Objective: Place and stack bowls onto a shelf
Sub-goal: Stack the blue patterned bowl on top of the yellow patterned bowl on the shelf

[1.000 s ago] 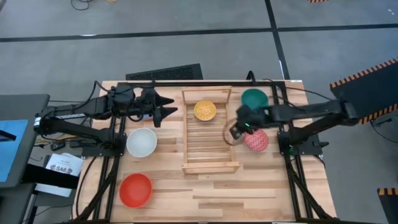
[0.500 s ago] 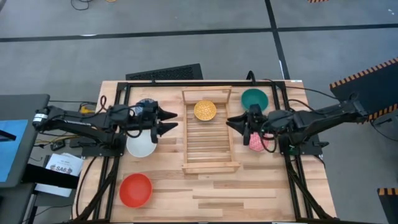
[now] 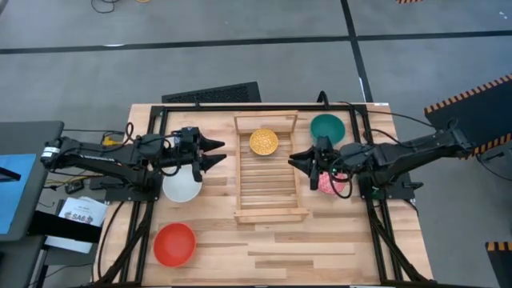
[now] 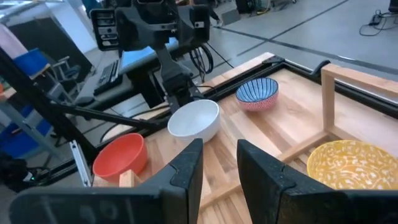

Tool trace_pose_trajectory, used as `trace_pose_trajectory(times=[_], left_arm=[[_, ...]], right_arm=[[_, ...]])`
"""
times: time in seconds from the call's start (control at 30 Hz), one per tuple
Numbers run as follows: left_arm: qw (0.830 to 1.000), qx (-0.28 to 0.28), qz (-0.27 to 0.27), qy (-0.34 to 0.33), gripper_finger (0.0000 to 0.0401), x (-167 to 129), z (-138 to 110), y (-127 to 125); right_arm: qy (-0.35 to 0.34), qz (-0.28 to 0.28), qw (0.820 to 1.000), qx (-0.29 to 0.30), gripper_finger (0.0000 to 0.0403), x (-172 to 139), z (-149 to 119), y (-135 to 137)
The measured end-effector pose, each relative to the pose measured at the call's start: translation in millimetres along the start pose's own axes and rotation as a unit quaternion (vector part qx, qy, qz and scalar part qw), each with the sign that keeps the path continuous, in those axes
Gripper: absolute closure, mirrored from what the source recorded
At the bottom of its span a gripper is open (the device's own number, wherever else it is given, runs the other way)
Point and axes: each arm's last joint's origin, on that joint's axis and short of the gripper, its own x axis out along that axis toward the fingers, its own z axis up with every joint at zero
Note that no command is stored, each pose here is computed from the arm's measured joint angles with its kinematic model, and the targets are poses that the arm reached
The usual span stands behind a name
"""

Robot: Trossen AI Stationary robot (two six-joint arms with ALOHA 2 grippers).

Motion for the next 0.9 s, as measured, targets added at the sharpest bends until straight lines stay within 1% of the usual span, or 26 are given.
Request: trace_pose_trajectory(times=[0.1,0.17,0.2,0.27,0.3,0.37,0.43,0.47,0.53,0.67,0.77,0.9], left_arm=[[1.000,-0.027,0.014,0.000,0.0170,0,2,0],[0.998,-0.038,0.040,0.013,0.0170,0,8,0],[0.997,-0.033,0.063,0.025,0.0170,0,13,0],[0.990,-0.020,0.128,0.064,0.0170,1,23,3],[0.981,-0.017,0.170,0.090,0.0170,0,27,7],[0.956,-0.025,0.256,0.144,0.0170,-1,35,17],[0.926,-0.031,0.314,0.207,0.0170,-2,39,30],[0.912,-0.035,0.332,0.239,0.0170,-2,38,36],[0.889,-0.052,0.352,0.289,0.0170,-1,33,50],[0.852,-0.092,0.361,0.367,0.0170,5,16,76],[0.816,-0.096,0.392,0.413,0.0170,8,1,93],[0.780,-0.093,0.422,0.452,0.0170,13,-16,112]], right_arm=[[-0.003,0.002,1.000,0.004,0.0278,0,1,0],[-0.001,0.001,1.000,0.010,0.0278,0,0,0],[-0.002,0.000,1.000,0.011,0.0278,0,1,0],[-0.003,0.001,1.000,0.012,0.0278,0,1,0],[-0.003,0.000,1.000,0.012,0.0278,0,1,0],[-0.003,0.000,1.000,0.012,0.0278,0,1,0],[-0.002,0.000,1.000,0.012,0.0278,0,1,0],[-0.002,0.000,1.000,0.012,0.0278,0,1,0],[-0.002,0.000,1.000,0.012,0.0278,0,1,0],[-0.002,0.000,1.000,0.013,0.0278,0,1,0],[-0.001,0.000,1.000,0.023,0.0278,0,1,0],[-0.001,-0.001,1.000,0.023,0.0278,0,0,0]])
